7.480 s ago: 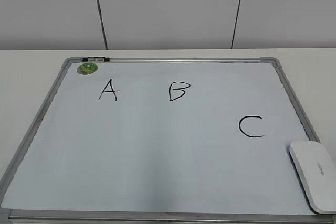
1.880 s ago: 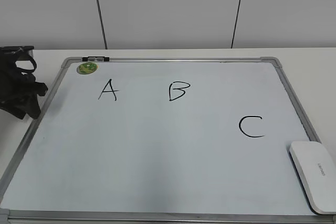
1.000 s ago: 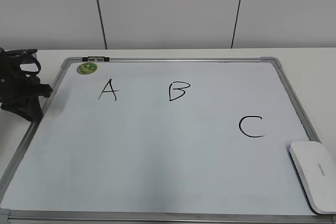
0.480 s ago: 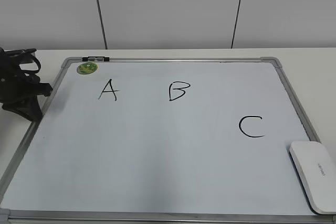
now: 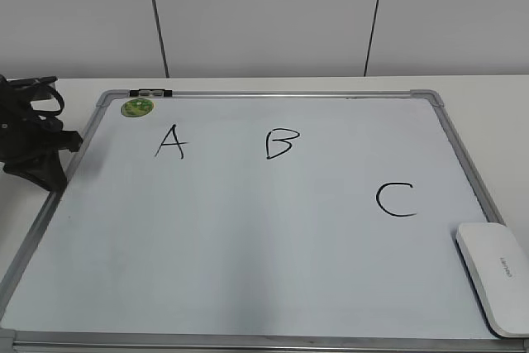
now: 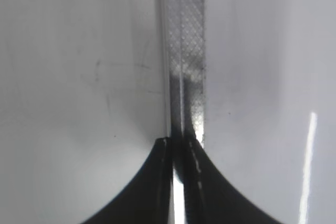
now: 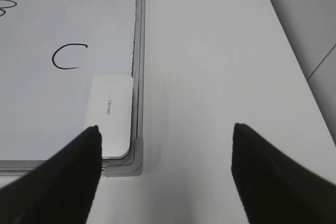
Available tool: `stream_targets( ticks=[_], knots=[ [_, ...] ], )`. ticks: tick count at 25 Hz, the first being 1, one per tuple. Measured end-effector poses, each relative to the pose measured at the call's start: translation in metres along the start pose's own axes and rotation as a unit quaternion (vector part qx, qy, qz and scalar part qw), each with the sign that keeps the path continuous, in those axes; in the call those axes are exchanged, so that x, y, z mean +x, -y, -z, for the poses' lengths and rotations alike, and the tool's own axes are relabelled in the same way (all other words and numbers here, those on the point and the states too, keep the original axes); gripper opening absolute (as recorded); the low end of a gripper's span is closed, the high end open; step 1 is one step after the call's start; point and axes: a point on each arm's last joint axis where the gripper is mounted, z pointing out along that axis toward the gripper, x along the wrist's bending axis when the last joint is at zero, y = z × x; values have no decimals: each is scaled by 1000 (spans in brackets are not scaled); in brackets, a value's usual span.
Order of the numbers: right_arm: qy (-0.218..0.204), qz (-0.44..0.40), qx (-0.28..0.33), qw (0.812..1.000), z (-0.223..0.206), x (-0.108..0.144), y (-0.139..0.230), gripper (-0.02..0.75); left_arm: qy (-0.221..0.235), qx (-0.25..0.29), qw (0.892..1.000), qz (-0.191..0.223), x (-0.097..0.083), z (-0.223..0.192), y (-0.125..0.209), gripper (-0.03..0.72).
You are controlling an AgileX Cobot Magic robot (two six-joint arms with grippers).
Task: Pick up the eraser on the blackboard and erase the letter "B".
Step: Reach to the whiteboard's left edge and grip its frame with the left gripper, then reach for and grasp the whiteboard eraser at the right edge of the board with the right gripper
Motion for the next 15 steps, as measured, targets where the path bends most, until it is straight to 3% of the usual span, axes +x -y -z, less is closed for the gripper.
stream_targets(
  ticks=[7,15],
  knots=[
    [-21,4,102,995,-40,1,-40,591,1,1,1000,1,0,0,0,11],
    [-43,2,218,975,-93,5,-49,591,2,1,1000,2,0,0,0,11]
  ],
)
